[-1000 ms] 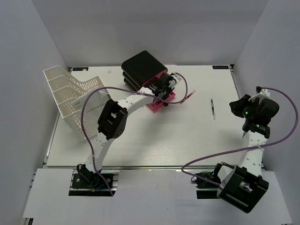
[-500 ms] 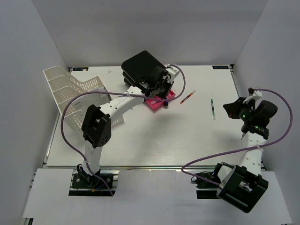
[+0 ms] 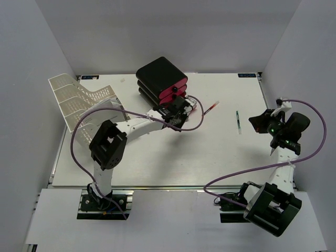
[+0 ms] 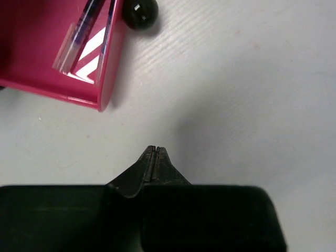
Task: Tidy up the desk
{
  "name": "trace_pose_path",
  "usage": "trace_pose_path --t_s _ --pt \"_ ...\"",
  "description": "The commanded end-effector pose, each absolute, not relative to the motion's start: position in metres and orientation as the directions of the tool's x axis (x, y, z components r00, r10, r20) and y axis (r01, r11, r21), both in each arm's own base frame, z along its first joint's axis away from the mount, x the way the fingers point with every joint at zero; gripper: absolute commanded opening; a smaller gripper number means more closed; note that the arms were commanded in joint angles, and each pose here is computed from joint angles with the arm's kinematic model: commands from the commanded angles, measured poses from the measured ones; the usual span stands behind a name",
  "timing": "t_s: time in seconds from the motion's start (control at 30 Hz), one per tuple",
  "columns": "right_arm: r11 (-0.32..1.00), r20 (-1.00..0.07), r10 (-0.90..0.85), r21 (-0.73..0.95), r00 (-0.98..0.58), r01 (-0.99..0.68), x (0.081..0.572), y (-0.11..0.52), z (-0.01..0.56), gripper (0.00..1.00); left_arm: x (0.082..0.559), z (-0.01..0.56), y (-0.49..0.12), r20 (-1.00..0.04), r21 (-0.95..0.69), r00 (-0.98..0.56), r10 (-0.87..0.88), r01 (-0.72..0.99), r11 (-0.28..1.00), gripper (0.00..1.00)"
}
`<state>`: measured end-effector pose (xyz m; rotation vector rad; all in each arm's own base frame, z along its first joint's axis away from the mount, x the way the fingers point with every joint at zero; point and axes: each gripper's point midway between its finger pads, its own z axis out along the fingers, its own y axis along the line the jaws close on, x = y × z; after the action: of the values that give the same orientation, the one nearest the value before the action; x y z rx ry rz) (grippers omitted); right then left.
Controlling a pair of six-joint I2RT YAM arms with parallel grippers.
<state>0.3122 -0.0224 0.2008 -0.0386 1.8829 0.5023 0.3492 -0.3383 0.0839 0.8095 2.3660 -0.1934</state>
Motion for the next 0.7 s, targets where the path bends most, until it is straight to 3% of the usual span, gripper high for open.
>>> trace_pose_path --t_s 0.0,0.07,0.1,0.13,0.17,0.2,0.27,0.37,0.47,0.57,0.67 --pt "0.908 -0.920 0.157 0.277 -0.358 -0.313 0.320 -0.021 0.203 0.15 0.338 0.157 -0.330 -0.741 -0.027 -0.550 0.386 0.597 0.802 0.04" --pt "0.926 -0.907 0.138 0.261 -0.398 -0.273 0.323 -0.027 0.197 0.24 0.326 0.175 -0.329 -0.788 -0.101 -0.528 0.317 0.618 0.780 0.05" --pt "0.932 -0.903 0.126 0.250 -0.412 -0.263 0.332 -0.029 0.201 0.33 0.313 0.183 -0.311 -0.808 -0.115 -0.515 0.286 0.614 0.781 0.09" --pt "0.933 -0.890 0.119 0.252 -0.439 -0.258 0.334 -0.026 0.197 0.37 0.310 0.193 -0.310 -0.840 -0.133 -0.485 0.243 0.619 0.774 0.18" --pt "0.945 -0.871 0.110 0.241 -0.479 -0.220 0.342 -0.030 0.185 0.41 0.306 0.196 -0.303 -0.850 -0.149 -0.481 0.216 0.612 0.776 0.45" --pt "0.952 -0.860 0.103 0.230 -0.500 -0.200 0.346 -0.033 0.181 0.49 0.294 0.197 -0.292 -0.857 -0.166 -0.478 0.190 0.607 0.778 0.59" --pt "0.969 -0.819 0.067 0.191 -0.570 -0.160 0.360 -0.040 0.171 0.56 0.293 0.197 -0.279 -0.865 -0.174 -0.474 0.165 0.592 0.787 0.77" --pt "0.987 -0.760 0.015 0.116 -0.650 -0.113 0.380 -0.054 0.162 0.71 0.285 0.190 -0.267 -0.866 -0.155 -0.462 0.193 0.614 0.774 0.83" --pt "0.994 -0.711 -0.024 0.060 -0.703 -0.094 0.400 -0.061 0.154 0.71 0.288 0.204 -0.251 -0.887 -0.101 -0.418 0.196 0.590 0.801 0.83" --pt "0.993 -0.645 -0.057 0.043 -0.762 -0.111 0.408 -0.056 0.136 0.53 0.291 0.219 -0.230 -0.917 -0.059 -0.360 0.169 0.542 0.838 0.83" --pt "0.990 -0.584 -0.102 0.019 -0.806 -0.138 0.414 -0.046 0.112 0.42 0.286 0.222 -0.228 -0.921 -0.064 -0.353 0.162 0.549 0.833 0.80"
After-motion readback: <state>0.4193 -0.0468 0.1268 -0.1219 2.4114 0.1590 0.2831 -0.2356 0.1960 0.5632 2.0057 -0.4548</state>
